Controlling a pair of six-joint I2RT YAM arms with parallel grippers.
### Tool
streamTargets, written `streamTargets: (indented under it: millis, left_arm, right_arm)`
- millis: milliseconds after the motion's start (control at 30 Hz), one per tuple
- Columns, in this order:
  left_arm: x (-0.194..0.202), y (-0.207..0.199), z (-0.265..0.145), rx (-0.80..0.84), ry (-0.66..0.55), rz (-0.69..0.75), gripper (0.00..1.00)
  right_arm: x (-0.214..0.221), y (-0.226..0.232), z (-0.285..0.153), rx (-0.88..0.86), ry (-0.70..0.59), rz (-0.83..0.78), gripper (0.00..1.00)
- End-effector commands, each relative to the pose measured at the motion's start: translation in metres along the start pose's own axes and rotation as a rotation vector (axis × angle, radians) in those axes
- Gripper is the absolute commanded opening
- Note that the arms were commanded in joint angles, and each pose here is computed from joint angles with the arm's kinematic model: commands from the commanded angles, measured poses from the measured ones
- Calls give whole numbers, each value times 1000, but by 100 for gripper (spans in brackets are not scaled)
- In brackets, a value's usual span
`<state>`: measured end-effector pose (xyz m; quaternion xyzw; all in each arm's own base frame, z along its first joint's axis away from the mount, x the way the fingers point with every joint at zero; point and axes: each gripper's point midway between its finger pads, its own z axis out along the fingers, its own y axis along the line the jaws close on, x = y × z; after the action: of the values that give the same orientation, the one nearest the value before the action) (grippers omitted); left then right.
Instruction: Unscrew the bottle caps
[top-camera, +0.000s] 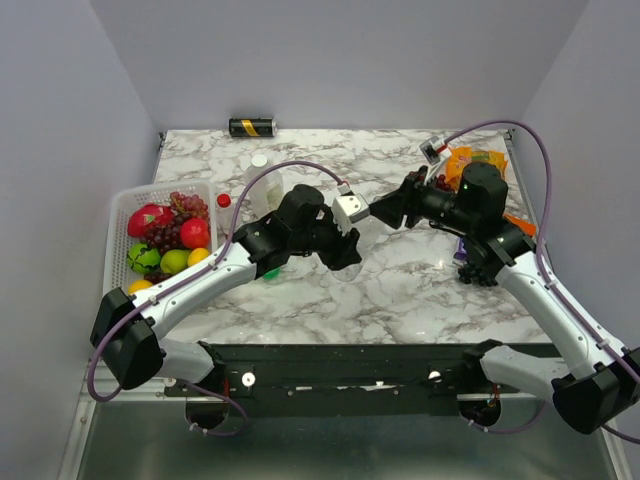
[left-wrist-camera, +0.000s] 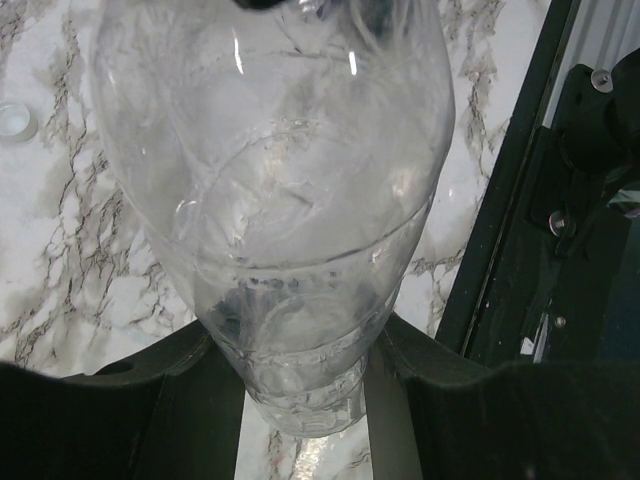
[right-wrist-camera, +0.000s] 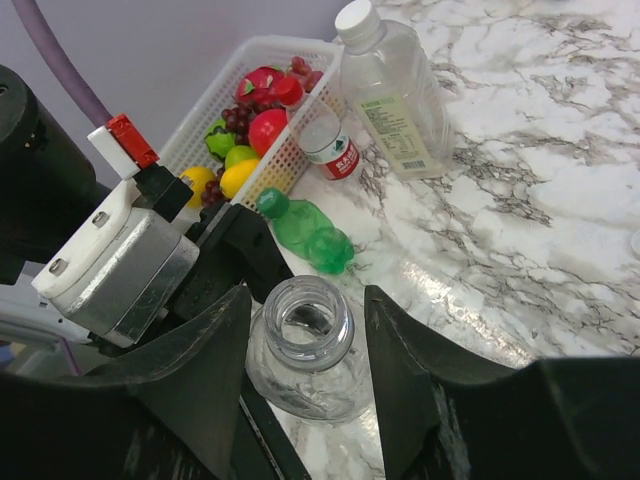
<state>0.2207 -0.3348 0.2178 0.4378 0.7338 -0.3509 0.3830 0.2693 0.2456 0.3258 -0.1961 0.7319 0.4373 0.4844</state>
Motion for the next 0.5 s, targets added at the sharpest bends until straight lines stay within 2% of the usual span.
streamTargets:
  millis: [0, 33, 100, 133, 200, 233, 300, 333, 367, 467]
  left_arm:
    - [-20, -9, -5, 33, -44, 39, 9]
    - [-20, -9, -4, 33, -42, 40, 9]
    - [-19, -9, -4, 30, -42, 41, 10]
    - [-20, -8, -5, 22, -44, 42, 19]
    - [-21, -6, -6, 10, -48, 43, 32]
    - [-22, -7, -7, 8, -54, 44, 51]
    - [-22, -6, -8, 5, -61, 40, 67]
    - [-25, -8, -10, 8, -71, 42, 88]
    - [-26, -7, -10, 3, -76, 41, 99]
    - [-27, -8, -12, 0, -79, 42, 99]
  right_arm:
    - [-4, 9, 2, -33, -2, -36, 50]
    - [-3, 9, 3, -32, 1, -37, 40]
    - [-1, 9, 4, -32, 10, -36, 28]
    - [0, 6, 5, -24, 14, -35, 15]
    - [-1, 3, 5, -6, 10, -37, 2]
    - [-2, -4, 4, 35, 0, -42, 1]
    - [-5, -13, 2, 92, -16, -51, 1]
    - [-9, -23, 0, 157, -35, -59, 1]
    - [-12, -27, -3, 188, -50, -65, 1]
    - [-25, -44, -10, 302, -84, -93, 1]
